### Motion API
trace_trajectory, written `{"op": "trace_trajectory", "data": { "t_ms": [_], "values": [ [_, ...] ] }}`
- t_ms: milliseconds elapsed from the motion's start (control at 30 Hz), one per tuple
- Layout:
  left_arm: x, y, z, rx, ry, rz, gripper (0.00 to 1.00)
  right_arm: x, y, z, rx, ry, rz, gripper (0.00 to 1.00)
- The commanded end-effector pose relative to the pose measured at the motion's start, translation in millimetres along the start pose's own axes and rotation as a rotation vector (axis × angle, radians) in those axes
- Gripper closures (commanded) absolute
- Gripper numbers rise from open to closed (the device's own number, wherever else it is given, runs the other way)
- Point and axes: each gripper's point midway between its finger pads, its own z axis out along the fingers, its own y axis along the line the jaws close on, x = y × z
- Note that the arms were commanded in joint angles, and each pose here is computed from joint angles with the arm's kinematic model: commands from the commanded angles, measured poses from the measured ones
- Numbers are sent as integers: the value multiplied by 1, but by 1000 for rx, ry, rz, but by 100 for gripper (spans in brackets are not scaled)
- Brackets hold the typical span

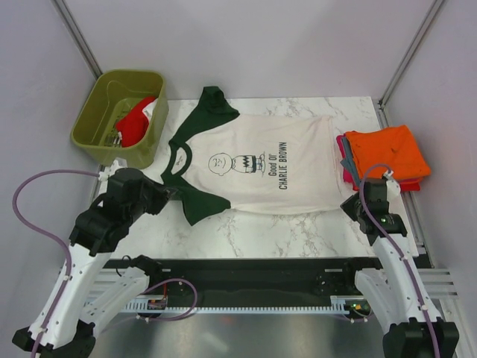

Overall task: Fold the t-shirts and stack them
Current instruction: Fold the tshirt

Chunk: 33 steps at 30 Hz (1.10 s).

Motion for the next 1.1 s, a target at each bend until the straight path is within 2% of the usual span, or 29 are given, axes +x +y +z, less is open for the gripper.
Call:
{"op": "trace_trajectory", "data": {
  "t_ms": [0, 467, 700, 1067],
  "values": [
    [-9, -10, 2, -5, -24, 22, 98, -11, -1, 7, 63, -13, -2, 100],
    [-56, -72, 35, -51, -146, 74, 98, -68, 66, 47, 54, -37, 16, 100],
    [-95, -93, 52, -37, -225, 54, 98, -81, 92, 82, 65, -9, 30, 100],
    [-117, -107, 108, -68, -207, 47, 98, -94, 108, 117, 102, -11, 50, 100]
  ]
}}
